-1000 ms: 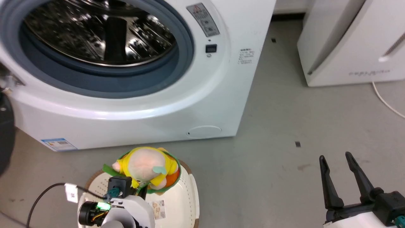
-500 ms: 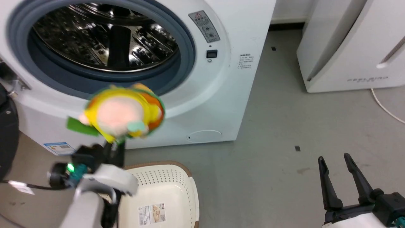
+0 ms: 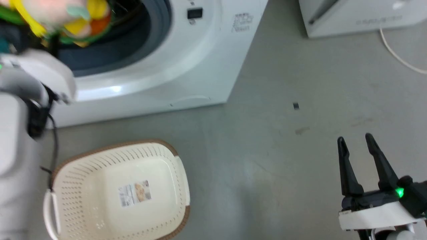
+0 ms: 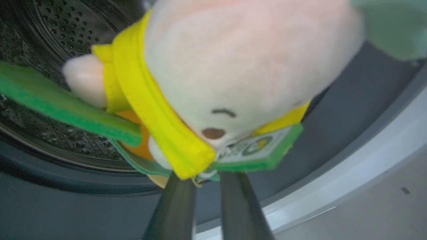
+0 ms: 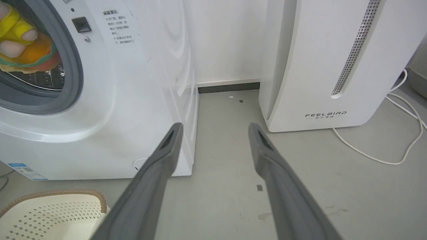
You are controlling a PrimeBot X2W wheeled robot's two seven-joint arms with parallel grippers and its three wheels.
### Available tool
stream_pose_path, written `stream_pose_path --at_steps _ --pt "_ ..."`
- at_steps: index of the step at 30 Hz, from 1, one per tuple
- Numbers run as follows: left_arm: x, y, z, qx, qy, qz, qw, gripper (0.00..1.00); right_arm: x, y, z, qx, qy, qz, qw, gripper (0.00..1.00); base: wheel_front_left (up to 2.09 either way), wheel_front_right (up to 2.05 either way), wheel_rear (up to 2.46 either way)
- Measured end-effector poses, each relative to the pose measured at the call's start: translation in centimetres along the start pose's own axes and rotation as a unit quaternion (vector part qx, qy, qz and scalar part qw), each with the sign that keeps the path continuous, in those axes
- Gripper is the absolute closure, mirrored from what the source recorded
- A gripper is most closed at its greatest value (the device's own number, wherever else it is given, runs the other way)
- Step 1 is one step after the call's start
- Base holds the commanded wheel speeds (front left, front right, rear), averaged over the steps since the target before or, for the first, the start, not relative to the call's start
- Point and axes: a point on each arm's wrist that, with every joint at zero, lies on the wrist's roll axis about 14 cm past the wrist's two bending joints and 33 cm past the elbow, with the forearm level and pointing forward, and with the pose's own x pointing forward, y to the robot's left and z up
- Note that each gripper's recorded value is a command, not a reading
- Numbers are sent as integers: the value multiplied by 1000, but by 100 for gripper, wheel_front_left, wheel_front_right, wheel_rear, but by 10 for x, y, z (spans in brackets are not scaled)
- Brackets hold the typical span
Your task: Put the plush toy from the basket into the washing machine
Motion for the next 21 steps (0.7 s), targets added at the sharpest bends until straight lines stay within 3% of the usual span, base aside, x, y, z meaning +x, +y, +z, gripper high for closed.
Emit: stream_pose_path --at_steps 5,15,17,18,21 --pt "50 11 -28 12 72 -4 997 100 10 -7 -23 4 31 -13 999 0 0 0 0" --pt "130 35 -58 8 132 19 991 100 25 -11 -65 1 84 -21 996 0 0 0 0" --pt "138 33 -77 3 169 18 986 100 25 -13 -71 -1 93 -24 995 0 0 0 0" --pt "142 26 -107 3 223 11 975 100 24 -17 -78 -5 103 -29 994 0 0 0 0" --pt "146 20 -118 9 248 2 969 100 21 -19 -81 -4 110 -33 993 0 0 0 0"
